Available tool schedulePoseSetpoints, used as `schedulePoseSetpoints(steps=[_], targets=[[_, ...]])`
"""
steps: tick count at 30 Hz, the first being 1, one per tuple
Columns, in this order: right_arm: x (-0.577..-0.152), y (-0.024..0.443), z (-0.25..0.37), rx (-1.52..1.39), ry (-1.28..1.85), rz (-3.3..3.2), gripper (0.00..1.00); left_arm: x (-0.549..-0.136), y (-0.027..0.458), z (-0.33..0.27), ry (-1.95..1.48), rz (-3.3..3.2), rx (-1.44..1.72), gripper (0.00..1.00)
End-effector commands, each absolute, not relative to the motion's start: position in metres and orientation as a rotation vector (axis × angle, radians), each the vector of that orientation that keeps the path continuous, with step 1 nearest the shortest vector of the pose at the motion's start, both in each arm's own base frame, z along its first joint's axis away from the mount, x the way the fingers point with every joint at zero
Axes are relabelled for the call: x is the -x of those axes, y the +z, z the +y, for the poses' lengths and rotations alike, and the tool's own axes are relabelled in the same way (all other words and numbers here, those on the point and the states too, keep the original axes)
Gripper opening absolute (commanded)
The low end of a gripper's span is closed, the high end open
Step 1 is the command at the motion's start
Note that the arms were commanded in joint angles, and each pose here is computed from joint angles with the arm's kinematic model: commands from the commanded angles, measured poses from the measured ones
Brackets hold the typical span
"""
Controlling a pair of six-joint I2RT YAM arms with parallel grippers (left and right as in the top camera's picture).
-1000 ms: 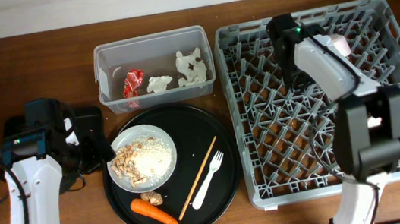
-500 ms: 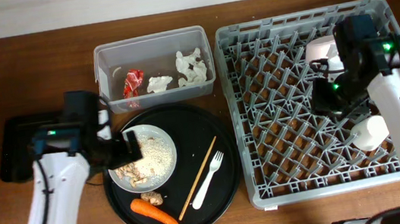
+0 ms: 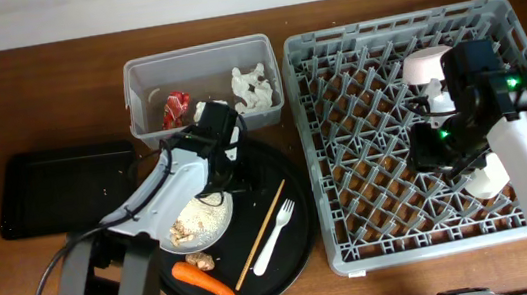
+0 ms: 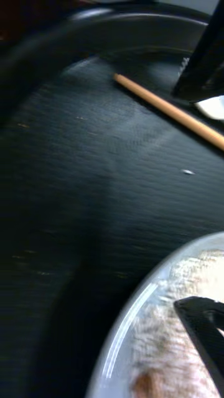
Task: Sort waste into correct bins and load items into the dishwasher rack
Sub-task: 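Grasp the rim of the white plate with the left gripper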
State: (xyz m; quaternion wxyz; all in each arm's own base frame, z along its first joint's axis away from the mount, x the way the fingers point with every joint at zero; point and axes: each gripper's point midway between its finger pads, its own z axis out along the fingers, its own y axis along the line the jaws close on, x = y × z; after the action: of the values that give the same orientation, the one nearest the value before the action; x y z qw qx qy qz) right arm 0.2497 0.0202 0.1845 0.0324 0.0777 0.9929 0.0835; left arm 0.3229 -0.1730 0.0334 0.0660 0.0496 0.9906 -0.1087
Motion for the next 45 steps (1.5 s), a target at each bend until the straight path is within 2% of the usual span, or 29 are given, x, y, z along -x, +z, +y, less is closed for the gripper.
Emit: schedulePoseSetpoints(steps=[1, 5, 13, 17, 21, 23, 25, 29, 30, 34, 35, 40, 45], targets=[[-0.247, 0.186, 0.022, -0.225, 0.281, 3.052, 0.43, -0.325, 0.028, -0.180, -0.372, 2.996, -0.057, 0.99], [-0.246, 0.186, 0.022, -0.225, 0.281, 3.058, 0.43, -0.325, 0.029, -0.186, -0.423, 3.008, 0.148, 0.99], [-0.245, 0.186, 0.022, -0.220, 0.281, 3.060, 0.43, -0.301, -0.001, -0.186, -0.341, 3.118, 0.173, 0.98], [-0.246, 0.186, 0.022, -0.215, 0.281, 3.060, 0.43, -0.294, -0.005, -0.160, -0.121, 3.138, 0.187, 0.98], [-0.246, 0.186, 0.022, -0.215, 0.280, 3.059, 0.43, -0.294, -0.005, -0.159, -0.111, 3.137, 0.188, 0.96], [-0.246, 0.186, 0.022, -0.215, 0.281, 3.059, 0.42, -0.295, -0.005, -0.159, -0.113, 3.134, 0.187, 0.91], [-0.245, 0.186, 0.022, -0.216, 0.281, 3.060, 0.42, -0.297, -0.005, -0.160, -0.118, 3.127, 0.187, 0.79], [-0.243, 0.186, 0.022, -0.217, 0.281, 3.069, 0.42, -0.297, -0.005, -0.160, -0.111, 3.121, 0.182, 0.68], [-0.243, 0.186, 0.022, -0.218, 0.281, 3.069, 0.42, -0.297, -0.005, -0.161, -0.113, 3.119, 0.177, 0.59], [-0.243, 0.186, 0.022, -0.217, 0.281, 3.070, 0.42, -0.296, -0.007, -0.162, -0.107, 3.118, 0.169, 0.49], [-0.243, 0.186, 0.022, -0.217, 0.281, 3.070, 0.42, -0.296, -0.007, -0.162, -0.109, 3.117, 0.166, 0.43], [-0.241, 0.186, 0.022, -0.219, 0.282, 3.079, 0.42, -0.295, -0.007, -0.162, -0.070, 3.111, 0.143, 0.37], [-0.236, 0.186, 0.023, -0.223, 0.282, 3.096, 0.42, -0.293, -0.007, -0.151, 0.021, 3.108, 0.143, 0.22]])
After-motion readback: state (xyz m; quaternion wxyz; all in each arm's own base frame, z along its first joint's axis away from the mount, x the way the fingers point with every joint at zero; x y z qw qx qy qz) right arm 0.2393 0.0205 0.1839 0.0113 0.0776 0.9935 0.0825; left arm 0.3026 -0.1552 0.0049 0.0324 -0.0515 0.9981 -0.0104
